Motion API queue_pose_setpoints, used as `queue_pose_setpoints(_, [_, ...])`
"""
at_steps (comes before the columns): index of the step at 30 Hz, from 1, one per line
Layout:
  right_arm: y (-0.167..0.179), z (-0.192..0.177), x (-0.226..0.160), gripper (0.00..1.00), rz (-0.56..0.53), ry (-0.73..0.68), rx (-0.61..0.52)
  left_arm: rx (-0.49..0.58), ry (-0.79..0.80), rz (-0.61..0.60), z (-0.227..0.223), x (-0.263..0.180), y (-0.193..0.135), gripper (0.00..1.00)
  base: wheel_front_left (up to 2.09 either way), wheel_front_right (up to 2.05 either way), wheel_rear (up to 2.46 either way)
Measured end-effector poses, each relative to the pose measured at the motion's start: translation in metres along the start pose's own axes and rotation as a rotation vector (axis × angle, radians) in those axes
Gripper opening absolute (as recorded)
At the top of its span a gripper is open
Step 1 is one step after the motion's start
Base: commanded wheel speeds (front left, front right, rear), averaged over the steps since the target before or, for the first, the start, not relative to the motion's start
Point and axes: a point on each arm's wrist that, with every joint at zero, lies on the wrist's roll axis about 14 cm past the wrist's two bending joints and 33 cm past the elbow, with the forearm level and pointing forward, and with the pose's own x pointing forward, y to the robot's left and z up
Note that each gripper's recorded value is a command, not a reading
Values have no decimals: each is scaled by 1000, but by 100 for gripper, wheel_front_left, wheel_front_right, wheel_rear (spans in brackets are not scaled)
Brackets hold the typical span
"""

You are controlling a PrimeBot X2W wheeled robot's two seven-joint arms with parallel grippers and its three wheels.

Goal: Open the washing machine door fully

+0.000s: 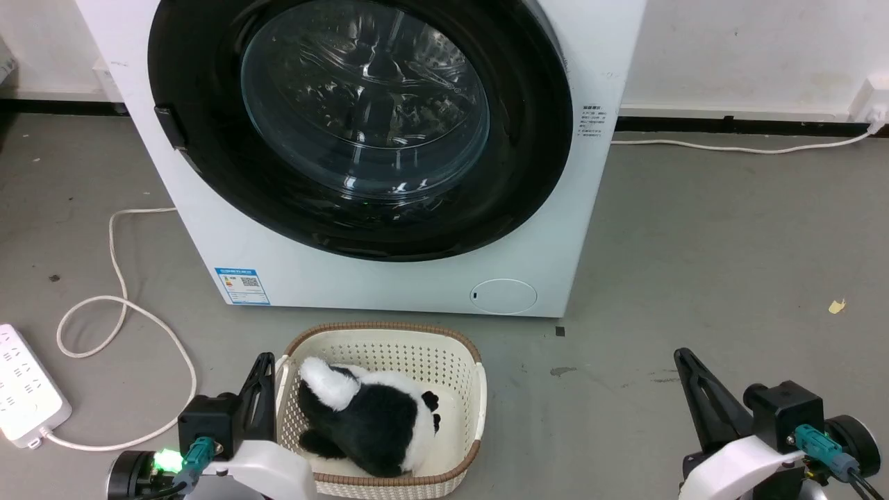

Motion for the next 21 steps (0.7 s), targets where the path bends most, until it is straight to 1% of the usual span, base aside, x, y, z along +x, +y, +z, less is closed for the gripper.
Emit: queue_pose_setpoints(21, [0, 0, 0, 0, 0, 0, 0, 0, 0, 0, 0, 0, 0, 0, 0, 0, 0])
